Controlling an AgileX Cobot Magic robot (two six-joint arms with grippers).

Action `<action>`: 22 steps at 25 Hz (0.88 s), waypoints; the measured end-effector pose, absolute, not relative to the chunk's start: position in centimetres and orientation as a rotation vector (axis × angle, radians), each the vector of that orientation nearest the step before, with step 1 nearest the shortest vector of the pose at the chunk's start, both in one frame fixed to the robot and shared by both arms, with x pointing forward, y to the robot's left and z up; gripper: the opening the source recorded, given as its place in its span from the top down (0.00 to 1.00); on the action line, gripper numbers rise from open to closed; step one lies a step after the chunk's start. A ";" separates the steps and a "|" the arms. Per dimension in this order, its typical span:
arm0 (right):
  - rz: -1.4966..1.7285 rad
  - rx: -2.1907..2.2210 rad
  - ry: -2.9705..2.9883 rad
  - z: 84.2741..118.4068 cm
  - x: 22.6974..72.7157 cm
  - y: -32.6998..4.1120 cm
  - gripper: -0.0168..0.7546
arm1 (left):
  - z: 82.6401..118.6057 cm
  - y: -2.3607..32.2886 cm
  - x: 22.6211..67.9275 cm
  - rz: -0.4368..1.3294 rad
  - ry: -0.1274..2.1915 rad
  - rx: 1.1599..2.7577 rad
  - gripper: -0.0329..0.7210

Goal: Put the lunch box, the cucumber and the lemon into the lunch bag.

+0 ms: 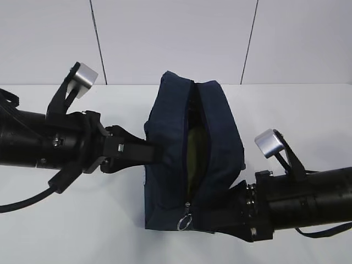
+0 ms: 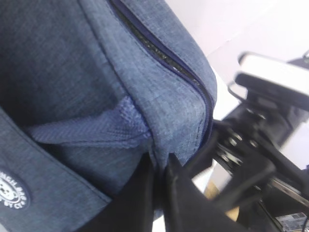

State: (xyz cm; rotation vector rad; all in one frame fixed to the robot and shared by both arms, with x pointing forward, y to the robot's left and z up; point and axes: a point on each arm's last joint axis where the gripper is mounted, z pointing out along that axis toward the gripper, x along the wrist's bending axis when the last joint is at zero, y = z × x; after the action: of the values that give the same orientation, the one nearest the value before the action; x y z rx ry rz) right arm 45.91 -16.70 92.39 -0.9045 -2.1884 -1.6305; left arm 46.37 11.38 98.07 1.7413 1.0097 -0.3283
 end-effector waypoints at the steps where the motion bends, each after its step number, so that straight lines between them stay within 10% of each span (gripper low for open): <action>1: -1.637 -0.902 -2.204 92.5 46.2 -16.7 0.54 | 98.1 11.4 46.3 -0.334 1.005 1.740 0.96; 22: -1.426 -0.888 -2.447 91.3 46.0 -13.7 0.54 | 98.1 11.3 46.2 -0.347 0.998 1.737 0.96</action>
State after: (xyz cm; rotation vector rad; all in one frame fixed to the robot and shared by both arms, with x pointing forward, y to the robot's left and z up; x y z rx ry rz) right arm 45.98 -13.66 91.34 -0.8884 -2.4468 -1.4256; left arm 46.21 11.32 98.12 1.7373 0.9976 -0.3465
